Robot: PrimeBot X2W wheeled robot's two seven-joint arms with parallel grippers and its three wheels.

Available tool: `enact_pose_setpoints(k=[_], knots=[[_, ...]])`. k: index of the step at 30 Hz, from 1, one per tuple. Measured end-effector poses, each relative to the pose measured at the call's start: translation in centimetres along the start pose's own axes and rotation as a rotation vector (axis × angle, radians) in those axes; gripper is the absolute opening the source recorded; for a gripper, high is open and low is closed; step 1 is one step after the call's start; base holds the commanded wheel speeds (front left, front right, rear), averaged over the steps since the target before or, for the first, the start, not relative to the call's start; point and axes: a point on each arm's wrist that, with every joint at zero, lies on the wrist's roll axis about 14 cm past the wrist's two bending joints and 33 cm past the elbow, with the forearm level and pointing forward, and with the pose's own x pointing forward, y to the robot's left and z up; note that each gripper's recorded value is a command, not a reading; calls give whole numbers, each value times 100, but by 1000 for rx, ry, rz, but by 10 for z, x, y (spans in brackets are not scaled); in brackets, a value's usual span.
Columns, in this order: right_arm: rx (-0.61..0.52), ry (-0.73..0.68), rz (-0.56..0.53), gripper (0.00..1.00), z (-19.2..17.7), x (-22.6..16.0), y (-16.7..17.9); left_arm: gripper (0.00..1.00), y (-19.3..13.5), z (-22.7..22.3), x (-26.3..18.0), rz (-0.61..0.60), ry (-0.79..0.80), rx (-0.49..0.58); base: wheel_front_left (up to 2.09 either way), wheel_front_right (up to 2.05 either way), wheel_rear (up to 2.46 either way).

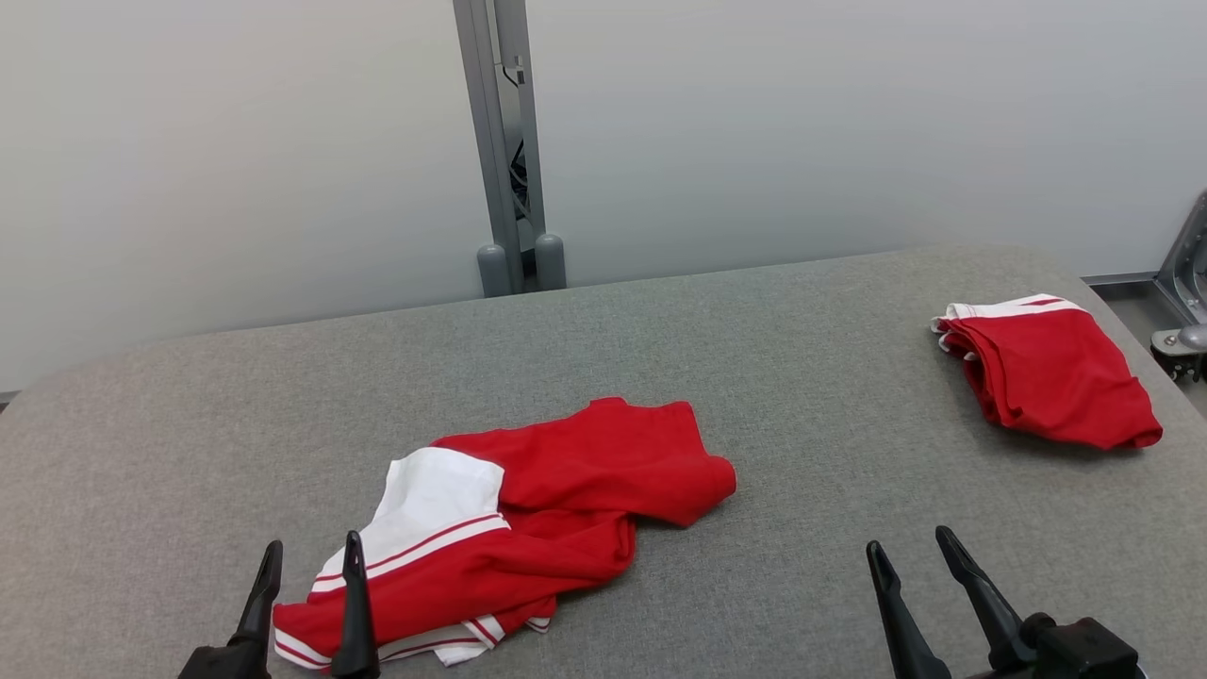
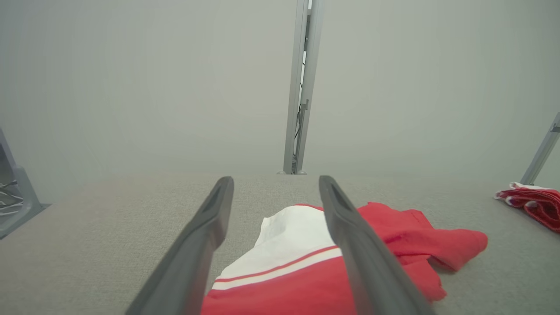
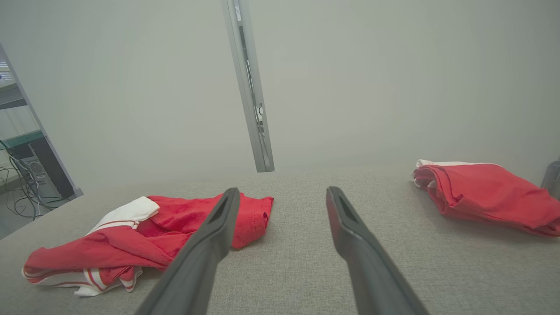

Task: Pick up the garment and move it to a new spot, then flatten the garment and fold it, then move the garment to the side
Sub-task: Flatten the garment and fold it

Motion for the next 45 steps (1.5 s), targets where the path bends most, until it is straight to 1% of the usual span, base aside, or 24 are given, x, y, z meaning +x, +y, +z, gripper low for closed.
enact_pose_setpoints(k=[10, 14, 18, 26, 31, 32, 38, 45], knots=[[4, 21, 8, 100, -6, 2, 3, 100, 5, -8, 5, 3, 23, -1, 0, 0, 0], [4, 35, 16, 100, -10, 6, 4, 100, 9, -14, 22, 18, 44, -26, 0, 0, 0], [2, 53, 35, 100, -15, 12, 7, 100, 7, -22, 49, -3, 73, -51, 0, 0, 0], [-5, 95, 36, 100, -27, 23, 2, 100, 8, -68, 95, -10, 294, -32, 0, 0, 0], [-8, 107, 24, 100, -32, 40, -6, 100, -1, -91, 125, -38, 399, -35, 0, 0, 0], [-8, 107, 24, 100, -32, 40, -6, 100, -1, -91, 125, -38, 399, -35, 0, 0, 0], [-6, 143, 11, 100, -46, 54, -13, 100, 3, -137, 136, -20, 578, -17, 0, 0, 0], [-7, 162, -6, 100, -54, 60, -20, 100, -7, -163, 137, -53, 673, -27, 0, 0, 0]])
